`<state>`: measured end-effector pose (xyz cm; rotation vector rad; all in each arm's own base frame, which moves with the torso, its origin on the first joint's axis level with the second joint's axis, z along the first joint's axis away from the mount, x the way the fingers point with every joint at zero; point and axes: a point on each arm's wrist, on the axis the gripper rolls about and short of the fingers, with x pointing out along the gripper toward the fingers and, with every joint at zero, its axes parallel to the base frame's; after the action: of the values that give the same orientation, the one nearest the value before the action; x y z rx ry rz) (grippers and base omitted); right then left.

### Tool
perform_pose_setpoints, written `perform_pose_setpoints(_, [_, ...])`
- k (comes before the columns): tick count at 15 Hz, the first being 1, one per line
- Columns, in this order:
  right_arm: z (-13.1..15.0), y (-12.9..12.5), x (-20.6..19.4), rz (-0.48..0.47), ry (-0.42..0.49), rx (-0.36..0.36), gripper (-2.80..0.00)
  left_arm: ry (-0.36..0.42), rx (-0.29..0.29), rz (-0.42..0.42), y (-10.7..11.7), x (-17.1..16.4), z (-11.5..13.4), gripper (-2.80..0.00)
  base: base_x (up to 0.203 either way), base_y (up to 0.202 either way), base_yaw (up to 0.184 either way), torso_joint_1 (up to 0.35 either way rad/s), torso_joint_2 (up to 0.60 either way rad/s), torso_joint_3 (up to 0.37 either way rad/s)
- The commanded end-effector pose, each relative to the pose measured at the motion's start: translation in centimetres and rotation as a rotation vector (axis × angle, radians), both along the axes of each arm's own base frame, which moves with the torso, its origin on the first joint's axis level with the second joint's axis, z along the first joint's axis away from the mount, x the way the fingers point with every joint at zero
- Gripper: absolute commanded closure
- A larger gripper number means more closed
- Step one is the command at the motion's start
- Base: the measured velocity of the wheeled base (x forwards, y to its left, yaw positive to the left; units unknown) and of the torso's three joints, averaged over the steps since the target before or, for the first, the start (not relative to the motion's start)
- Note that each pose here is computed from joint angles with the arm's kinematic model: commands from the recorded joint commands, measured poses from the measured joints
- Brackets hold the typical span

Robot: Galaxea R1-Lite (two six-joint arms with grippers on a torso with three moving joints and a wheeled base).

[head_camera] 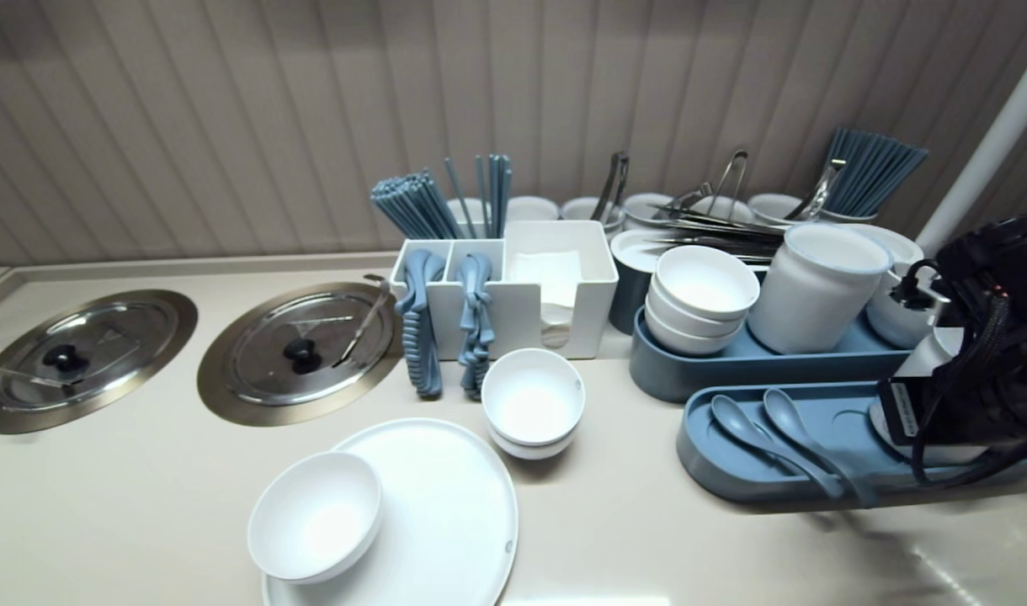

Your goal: Pick the spoon and place it in the bowl

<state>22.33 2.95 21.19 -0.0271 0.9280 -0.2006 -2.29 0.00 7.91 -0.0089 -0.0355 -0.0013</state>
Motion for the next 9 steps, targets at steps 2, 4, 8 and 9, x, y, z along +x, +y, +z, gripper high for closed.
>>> perform_pose_setpoints(2, [0.1,-0.2,-1.0,0.003,-0.006,-0.004,0.0,0.008,0.0,0.001,0.0,0.1,-0.2,0.0,0.0,0.0,0.0,0.0,0.0,0.0])
perform_pose_setpoints(4, [-0.3,0.1,-1.2,0.022,0.011,-0.01,0.0,0.007,0.0,0.0,0.0,0.1,-0.2,0.0,0.0,0.0,0.0,0.0,0.0,0.0])
perform_pose_setpoints(8, [-1.1,0.5,-1.6,0.063,0.059,-0.032,0.0,0.008,0.0,0.0,0.0,0.1,-0.2,0.0,0.0,0.0,0.0,0.0,0.0,0.0])
perform_pose_setpoints(9, [-1.6,0.5,-1.9,0.081,0.119,-0.052,0.0,0.009,0.0,0.0,0.0,0.1,-0.2,0.0,0.0,0.0,0.0,0.0,0.0,0.0])
